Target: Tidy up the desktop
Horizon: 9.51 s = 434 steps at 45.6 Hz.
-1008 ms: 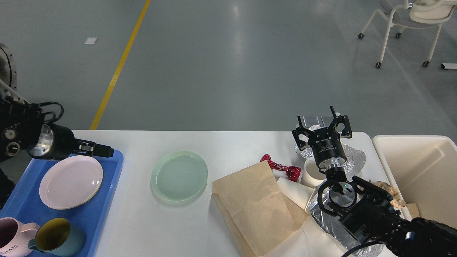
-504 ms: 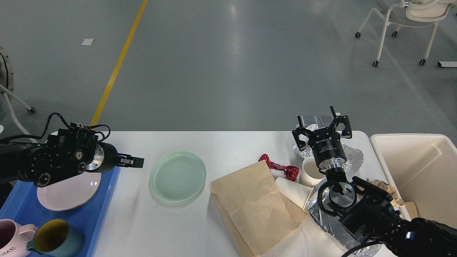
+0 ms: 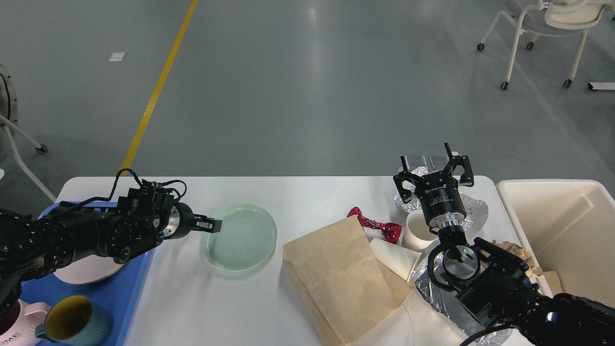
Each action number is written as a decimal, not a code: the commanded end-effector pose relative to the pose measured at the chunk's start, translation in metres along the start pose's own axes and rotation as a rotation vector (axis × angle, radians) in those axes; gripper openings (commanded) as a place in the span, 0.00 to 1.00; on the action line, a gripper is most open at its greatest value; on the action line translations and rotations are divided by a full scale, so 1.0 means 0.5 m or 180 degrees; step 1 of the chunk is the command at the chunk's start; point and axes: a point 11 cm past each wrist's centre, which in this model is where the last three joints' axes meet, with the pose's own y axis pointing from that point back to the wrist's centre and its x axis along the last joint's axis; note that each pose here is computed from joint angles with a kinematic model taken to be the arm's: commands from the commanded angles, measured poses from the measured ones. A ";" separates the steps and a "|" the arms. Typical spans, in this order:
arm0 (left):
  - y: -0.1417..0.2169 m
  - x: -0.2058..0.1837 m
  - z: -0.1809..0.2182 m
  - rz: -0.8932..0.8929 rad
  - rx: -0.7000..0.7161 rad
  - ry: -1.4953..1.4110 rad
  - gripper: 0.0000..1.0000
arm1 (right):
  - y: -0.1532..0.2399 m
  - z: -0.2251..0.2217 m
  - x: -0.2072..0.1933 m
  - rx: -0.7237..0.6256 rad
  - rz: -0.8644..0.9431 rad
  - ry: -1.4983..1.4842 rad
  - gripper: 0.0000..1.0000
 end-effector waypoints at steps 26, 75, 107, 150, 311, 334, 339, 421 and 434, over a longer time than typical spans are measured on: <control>-0.021 -0.051 0.010 -0.0144 0.0075 -0.0018 0.40 | 0.000 0.000 0.000 -0.0004 -0.0001 0.0002 1.00; 0.109 -0.036 0.010 -0.0433 -0.0429 0.0202 0.00 | 0.000 0.000 0.000 0.0005 -0.0001 -0.0001 1.00; 0.589 0.210 -0.235 0.0020 -0.0559 0.0802 0.00 | 0.000 -0.001 0.001 0.0003 0.0002 0.0005 1.00; 0.271 -0.112 -0.540 0.0037 0.0809 0.1123 0.00 | 0.000 0.000 0.001 -0.0002 0.0002 0.0005 1.00; 0.233 0.268 -0.228 0.1615 -0.4234 0.6552 0.96 | 0.000 -0.002 0.002 0.0007 0.0007 0.0012 1.00; 0.151 0.176 -0.201 0.1607 -0.4025 0.6966 0.97 | 0.000 -0.002 0.002 0.0002 0.0007 0.0012 1.00; 0.127 0.134 -0.196 0.1750 -0.4006 0.7104 0.98 | 0.000 -0.002 0.002 0.0002 0.0007 0.0012 1.00; 0.083 0.056 -0.172 0.1856 -0.3920 0.7310 0.99 | 0.001 -0.003 0.004 0.0006 0.0018 0.0021 1.00; 0.083 0.056 -0.172 0.1856 -0.3920 0.7310 0.99 | -0.015 0.013 -0.046 0.0075 -0.0229 -0.0322 1.00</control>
